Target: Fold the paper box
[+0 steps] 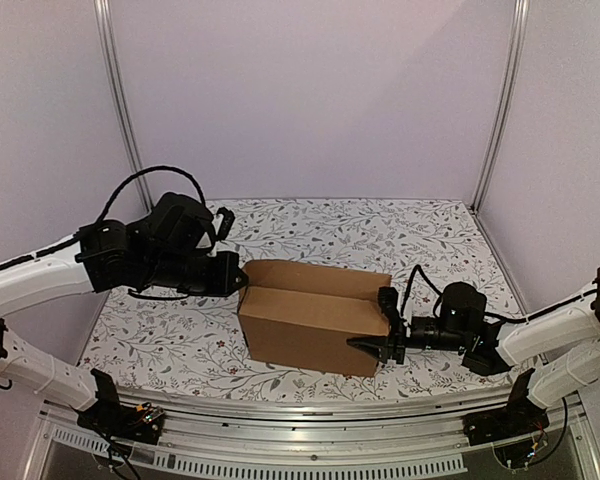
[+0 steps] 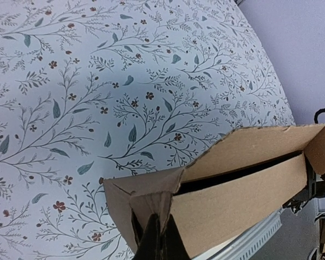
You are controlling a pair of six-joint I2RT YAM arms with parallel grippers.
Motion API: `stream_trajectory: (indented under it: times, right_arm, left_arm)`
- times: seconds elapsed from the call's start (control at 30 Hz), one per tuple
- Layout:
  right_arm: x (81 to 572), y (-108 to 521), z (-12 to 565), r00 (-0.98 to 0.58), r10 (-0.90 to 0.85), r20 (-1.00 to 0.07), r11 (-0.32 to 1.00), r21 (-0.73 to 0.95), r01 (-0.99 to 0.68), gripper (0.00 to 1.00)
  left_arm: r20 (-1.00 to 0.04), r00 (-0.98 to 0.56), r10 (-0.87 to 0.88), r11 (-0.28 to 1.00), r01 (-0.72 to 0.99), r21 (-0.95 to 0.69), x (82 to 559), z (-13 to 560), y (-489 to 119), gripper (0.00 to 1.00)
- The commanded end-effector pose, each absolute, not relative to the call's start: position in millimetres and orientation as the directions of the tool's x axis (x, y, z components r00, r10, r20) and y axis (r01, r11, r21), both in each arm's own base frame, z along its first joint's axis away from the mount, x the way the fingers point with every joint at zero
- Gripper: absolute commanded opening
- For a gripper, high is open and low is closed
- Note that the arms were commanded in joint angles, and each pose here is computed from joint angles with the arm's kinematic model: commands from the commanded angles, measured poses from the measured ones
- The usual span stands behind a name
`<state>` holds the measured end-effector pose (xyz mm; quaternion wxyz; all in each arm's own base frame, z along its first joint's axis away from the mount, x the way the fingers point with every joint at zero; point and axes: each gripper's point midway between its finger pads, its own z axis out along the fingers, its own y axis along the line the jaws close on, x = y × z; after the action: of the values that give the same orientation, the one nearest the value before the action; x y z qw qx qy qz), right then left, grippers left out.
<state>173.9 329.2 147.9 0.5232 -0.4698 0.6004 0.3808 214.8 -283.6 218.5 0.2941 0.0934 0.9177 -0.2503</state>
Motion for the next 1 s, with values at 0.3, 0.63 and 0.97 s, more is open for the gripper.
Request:
stream_trajectory:
  times: [0.3,0.63,0.97]
  right_arm:
    - [182.4,328.6,125.3,-0.103,-0.257,-0.961,0.331,0.013,-0.943,0.5]
    - [184.0,328.1,130.2,-0.107,-0.259,-0.96,0.344,0.012,-0.939,0.5]
    - [190.6,325.4,132.7,-0.116,-0.262,-0.958,0.389,0.006,-0.921,0.52]
  left_arm:
    - [-0.438,-0.882,0.174,0.818,0.377,-0.435,159.9,160.8,-289.1,0.0]
    - [-0.442,-0.867,0.23,0.848,0.401,-0.346,151.3,148.2,-273.6,0.0]
    - [-0.449,-0.861,0.239,0.883,0.385,-0.268,138.8,134.9,-259.3,0.0]
